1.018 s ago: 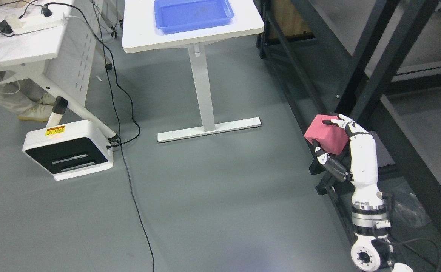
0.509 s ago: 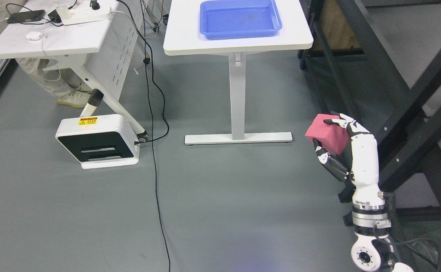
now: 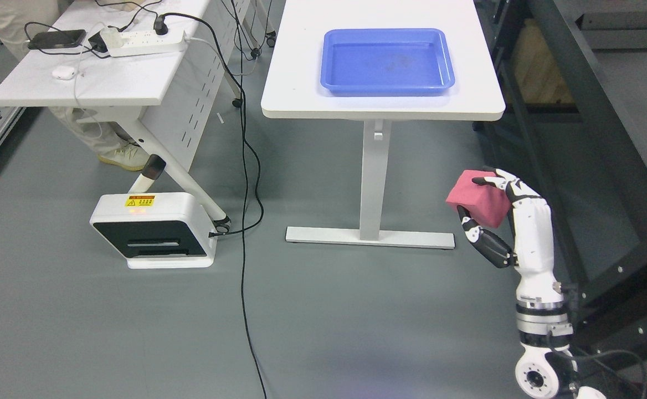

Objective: Pick pink block from left shelf to tray
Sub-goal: 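Turn and drive to the white table carrying the cube in the right hand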

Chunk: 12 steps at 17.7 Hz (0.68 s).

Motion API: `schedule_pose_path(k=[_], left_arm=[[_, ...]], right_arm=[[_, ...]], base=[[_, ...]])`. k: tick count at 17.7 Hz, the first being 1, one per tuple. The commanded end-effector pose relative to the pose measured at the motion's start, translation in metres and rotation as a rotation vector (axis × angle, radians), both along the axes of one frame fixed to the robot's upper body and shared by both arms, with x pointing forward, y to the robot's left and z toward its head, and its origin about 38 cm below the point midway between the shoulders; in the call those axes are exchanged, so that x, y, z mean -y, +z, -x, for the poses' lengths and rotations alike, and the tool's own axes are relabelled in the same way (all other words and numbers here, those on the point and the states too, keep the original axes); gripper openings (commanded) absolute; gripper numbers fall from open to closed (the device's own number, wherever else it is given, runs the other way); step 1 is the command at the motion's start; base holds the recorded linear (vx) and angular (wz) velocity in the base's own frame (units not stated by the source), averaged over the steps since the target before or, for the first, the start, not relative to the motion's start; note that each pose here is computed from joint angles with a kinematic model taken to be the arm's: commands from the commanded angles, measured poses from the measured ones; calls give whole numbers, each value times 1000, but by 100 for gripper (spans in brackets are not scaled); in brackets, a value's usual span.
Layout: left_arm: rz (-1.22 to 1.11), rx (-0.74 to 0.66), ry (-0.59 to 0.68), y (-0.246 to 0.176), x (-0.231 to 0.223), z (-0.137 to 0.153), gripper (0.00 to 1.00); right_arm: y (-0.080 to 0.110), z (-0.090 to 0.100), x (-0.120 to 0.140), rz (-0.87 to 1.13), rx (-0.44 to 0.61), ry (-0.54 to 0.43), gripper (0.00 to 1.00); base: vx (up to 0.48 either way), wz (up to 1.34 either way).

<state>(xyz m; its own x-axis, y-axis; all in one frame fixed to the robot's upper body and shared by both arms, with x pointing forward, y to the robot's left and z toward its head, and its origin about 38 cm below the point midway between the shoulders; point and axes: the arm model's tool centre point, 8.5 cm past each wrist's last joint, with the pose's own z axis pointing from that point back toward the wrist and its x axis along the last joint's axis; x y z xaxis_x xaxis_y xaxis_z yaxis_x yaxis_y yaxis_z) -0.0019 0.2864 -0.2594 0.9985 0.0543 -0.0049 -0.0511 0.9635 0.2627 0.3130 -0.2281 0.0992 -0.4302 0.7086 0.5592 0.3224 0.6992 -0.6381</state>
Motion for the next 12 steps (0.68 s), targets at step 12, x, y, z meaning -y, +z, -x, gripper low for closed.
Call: schedule_pose_path(k=[12], left_arm=[[-17, 47, -4, 1, -11, -25, 100]], right_arm=[[-1, -1, -3, 19, -7, 25, 3]], base=[[363, -6]])
